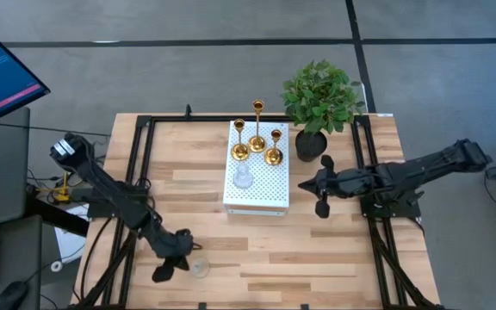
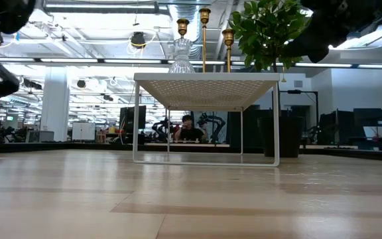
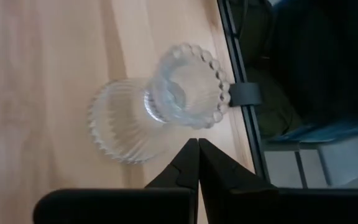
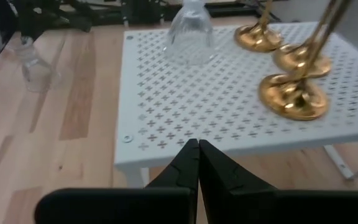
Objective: Pick & Place candle stick holders
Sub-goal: Put the transparent candle holder on the shelf
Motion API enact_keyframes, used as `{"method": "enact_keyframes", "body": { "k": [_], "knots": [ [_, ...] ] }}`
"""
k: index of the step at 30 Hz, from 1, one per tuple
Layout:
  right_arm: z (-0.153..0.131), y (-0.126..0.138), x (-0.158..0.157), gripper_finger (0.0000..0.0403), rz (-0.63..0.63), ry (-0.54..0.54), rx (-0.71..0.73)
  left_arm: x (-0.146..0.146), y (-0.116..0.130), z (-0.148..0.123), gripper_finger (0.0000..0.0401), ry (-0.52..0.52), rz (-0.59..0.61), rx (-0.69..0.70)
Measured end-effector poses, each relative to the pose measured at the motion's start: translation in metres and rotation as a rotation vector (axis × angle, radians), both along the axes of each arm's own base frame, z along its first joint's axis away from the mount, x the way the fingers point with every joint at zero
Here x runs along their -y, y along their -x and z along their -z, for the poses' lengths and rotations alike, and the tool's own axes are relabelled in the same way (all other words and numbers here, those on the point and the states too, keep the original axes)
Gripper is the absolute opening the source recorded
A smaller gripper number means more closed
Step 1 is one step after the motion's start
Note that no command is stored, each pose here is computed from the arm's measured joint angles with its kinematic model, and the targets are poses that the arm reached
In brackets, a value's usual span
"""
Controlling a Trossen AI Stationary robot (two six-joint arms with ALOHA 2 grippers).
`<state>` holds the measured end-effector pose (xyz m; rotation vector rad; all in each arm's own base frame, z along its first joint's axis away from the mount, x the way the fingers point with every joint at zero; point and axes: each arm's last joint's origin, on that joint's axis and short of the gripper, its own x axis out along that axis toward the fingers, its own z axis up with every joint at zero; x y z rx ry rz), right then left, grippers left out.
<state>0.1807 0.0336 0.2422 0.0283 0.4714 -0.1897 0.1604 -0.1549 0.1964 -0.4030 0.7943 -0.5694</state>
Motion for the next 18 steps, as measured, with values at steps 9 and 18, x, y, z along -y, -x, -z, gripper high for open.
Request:
{"method": "enact_keyframes", "body": {
  "k": [9,18],
  "knots": [
    [0.015,-0.014,-0.006,0.0000,-0.003,0.000,-0.062,0.022,-0.019,0.029,0.0004,-0.031,-0.013,0.045],
    [0.012,-0.014,-0.003,0.0000,0.015,-0.004,-0.040,0.016,-0.039,0.041,0.0004,-0.268,-0.179,0.267]
  ]
}}
